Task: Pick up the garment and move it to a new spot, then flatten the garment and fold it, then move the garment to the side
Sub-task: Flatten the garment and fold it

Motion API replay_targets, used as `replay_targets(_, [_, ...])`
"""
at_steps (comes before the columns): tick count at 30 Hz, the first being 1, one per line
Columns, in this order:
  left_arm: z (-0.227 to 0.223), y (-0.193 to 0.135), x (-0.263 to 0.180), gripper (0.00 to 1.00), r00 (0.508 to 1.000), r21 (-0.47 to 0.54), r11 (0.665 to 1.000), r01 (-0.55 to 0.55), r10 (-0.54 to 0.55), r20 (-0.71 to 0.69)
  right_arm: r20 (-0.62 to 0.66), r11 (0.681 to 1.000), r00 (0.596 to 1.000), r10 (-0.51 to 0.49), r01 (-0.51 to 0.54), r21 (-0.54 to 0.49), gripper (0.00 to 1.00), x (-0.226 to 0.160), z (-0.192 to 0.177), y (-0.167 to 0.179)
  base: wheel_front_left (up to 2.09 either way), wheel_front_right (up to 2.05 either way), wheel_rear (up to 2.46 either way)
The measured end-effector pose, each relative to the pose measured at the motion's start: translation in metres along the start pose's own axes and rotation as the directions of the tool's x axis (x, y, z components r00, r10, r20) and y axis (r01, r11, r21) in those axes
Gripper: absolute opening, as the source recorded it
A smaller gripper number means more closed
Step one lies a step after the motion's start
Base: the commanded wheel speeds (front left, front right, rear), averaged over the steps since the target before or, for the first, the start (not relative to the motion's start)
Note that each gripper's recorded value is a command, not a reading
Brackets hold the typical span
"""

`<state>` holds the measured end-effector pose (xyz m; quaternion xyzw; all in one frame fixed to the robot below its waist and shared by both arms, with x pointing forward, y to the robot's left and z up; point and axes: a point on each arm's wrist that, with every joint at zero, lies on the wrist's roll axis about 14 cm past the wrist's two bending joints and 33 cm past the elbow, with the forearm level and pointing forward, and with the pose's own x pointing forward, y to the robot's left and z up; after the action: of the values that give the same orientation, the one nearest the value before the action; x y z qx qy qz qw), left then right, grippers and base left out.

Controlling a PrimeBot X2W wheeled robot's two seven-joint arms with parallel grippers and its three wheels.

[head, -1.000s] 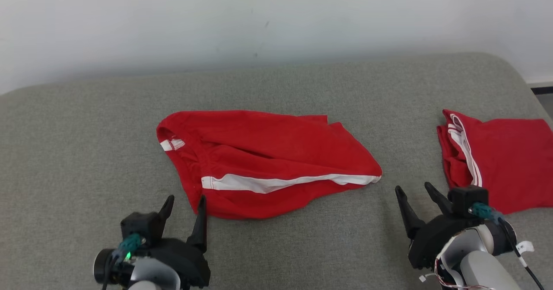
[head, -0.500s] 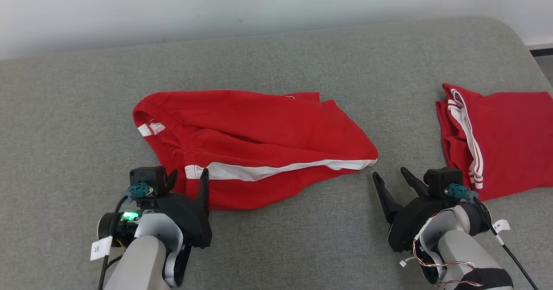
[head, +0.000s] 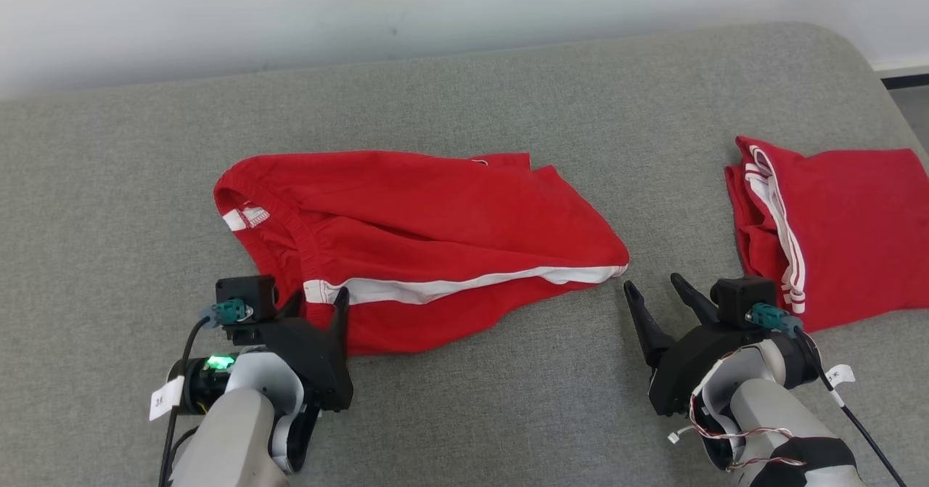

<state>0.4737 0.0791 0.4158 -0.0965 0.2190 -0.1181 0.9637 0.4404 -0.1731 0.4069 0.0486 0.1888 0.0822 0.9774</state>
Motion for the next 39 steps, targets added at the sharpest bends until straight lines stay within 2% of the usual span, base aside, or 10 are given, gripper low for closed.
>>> replay_targets(1, [-0.001,0.000,0.001,0.88,1.000,-0.002,1.000,0.000,0.000,-0.003,0.000,1.000,1.000,0.002,-0.002,-0.002,1.00,0.001,0.000,0.000,0.00,0.00,0.00])
replay_targets(2, [0.000,0.000,0.002,0.40,1.000,-0.005,1.000,0.000,0.000,-0.005,0.000,1.000,1.000,0.003,-0.003,-0.001,1.00,0.002,0.000,0.000,0.00,0.00,0.00])
replay_targets(4, [0.000,0.001,0.004,0.00,1.000,-0.007,1.000,0.000,0.000,-0.006,0.002,1.000,1.000,0.005,-0.005,0.000,1.00,0.003,0.001,0.001,0.00,0.00,0.00])
replay_targets(12, [0.001,0.009,0.003,0.00,0.999,-0.036,0.999,-0.015,0.017,0.031,0.009,0.999,0.999,0.033,-0.033,0.014,1.00,0.014,0.006,0.009,0.00,0.00,0.00])
replay_targets(27, [0.002,0.015,0.004,0.00,0.998,-0.046,0.999,-0.014,0.016,0.058,-0.138,0.988,0.979,0.152,-0.156,-0.013,1.00,0.023,-0.021,0.043,0.00,0.00,0.00])
replay_targets(29, [0.002,0.015,0.005,0.00,0.998,-0.048,0.999,-0.012,0.015,0.063,-0.143,0.987,0.978,0.151,-0.156,-0.026,0.59,0.024,-0.021,0.041,0.00,0.00,0.00])
replay_targets(31, [0.002,0.014,0.005,0.00,0.998,-0.048,0.999,-0.009,0.013,0.065,-0.144,0.988,0.979,0.147,-0.152,-0.024,0.33,0.023,-0.022,0.039,0.00,0.00,0.00])
replay_targets(32, [0.003,0.013,0.006,0.00,0.998,-0.049,0.999,-0.008,0.011,0.069,-0.137,0.988,0.979,0.147,-0.153,-0.029,0.25,0.023,-0.021,0.039,0.00,0.00,0.00])
replay_targets(33, [0.003,0.013,0.006,0.00,0.997,-0.049,0.999,-0.007,0.010,0.072,-0.131,0.987,0.980,0.149,-0.155,-0.034,0.03,0.023,-0.020,0.039,0.00,0.00,0.00])
replay_targets(39, [0.014,0.011,0.006,0.00,0.993,-0.054,0.999,0.005,0.002,0.118,-0.051,0.984,0.985,0.163,-0.166,-0.061,0.00,0.025,-0.002,0.038,0.00,0.00,0.00])
